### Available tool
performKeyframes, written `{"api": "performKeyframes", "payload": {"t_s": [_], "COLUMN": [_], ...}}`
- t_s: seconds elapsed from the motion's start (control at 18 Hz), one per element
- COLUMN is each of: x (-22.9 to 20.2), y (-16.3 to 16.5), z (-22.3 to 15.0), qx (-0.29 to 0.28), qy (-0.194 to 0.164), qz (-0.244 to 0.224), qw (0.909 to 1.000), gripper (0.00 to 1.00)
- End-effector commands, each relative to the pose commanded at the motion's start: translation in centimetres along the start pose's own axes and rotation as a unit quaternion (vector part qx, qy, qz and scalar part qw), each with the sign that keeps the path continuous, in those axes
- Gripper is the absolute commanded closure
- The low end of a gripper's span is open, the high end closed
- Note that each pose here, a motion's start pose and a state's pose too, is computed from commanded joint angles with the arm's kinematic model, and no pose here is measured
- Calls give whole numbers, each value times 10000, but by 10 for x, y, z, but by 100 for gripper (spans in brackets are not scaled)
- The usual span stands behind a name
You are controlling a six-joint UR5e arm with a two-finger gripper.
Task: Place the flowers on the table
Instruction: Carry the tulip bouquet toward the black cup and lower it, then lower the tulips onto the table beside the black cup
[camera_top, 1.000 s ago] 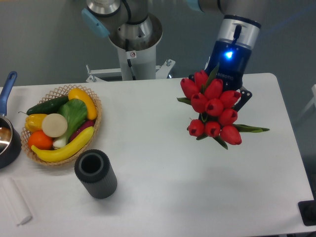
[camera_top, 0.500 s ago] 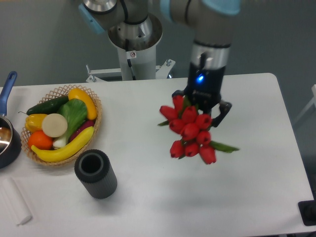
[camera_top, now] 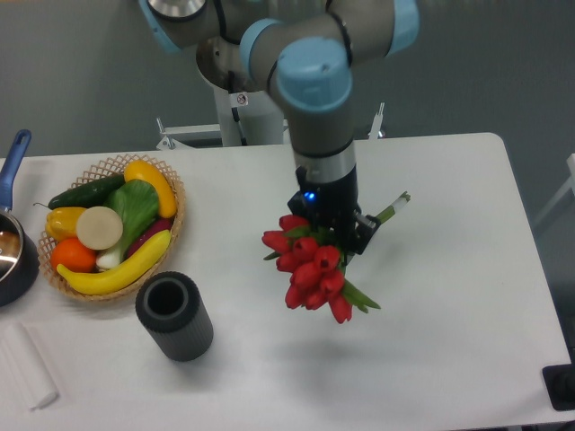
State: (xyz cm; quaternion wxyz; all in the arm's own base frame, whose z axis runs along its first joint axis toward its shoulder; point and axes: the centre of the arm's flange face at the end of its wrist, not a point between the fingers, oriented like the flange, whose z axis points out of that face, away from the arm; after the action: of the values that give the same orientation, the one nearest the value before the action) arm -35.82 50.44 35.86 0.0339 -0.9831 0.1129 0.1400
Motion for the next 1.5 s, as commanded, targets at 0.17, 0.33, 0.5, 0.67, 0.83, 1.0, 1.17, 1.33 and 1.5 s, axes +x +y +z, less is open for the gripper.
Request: {"api": "performKeyframes", "payload": {"t_s": [0.17, 0.33, 0.5, 0.67, 0.83, 1.0, 1.17, 1.33, 1.5], "x": [4, 3, -2, -3, -8, -9, -6, -3, 6], "y": [-8, -9, -12, -13, -13, -14, -13, -15, -16], "z": [21, 43, 74, 89, 101, 109, 115, 122, 133], "qx": [-40, -40, 77, 213, 201, 172, 153, 129, 87], "qy": [190, 385, 614, 803, 867, 905, 957, 1012, 1126], "qz": [89, 181, 492, 457, 421, 401, 388, 398, 433], "qw": [9998, 9991, 9969, 9955, 9951, 9949, 9945, 9940, 9927], "gripper": [62, 62, 62, 63, 63, 63, 63, 62, 61]}}
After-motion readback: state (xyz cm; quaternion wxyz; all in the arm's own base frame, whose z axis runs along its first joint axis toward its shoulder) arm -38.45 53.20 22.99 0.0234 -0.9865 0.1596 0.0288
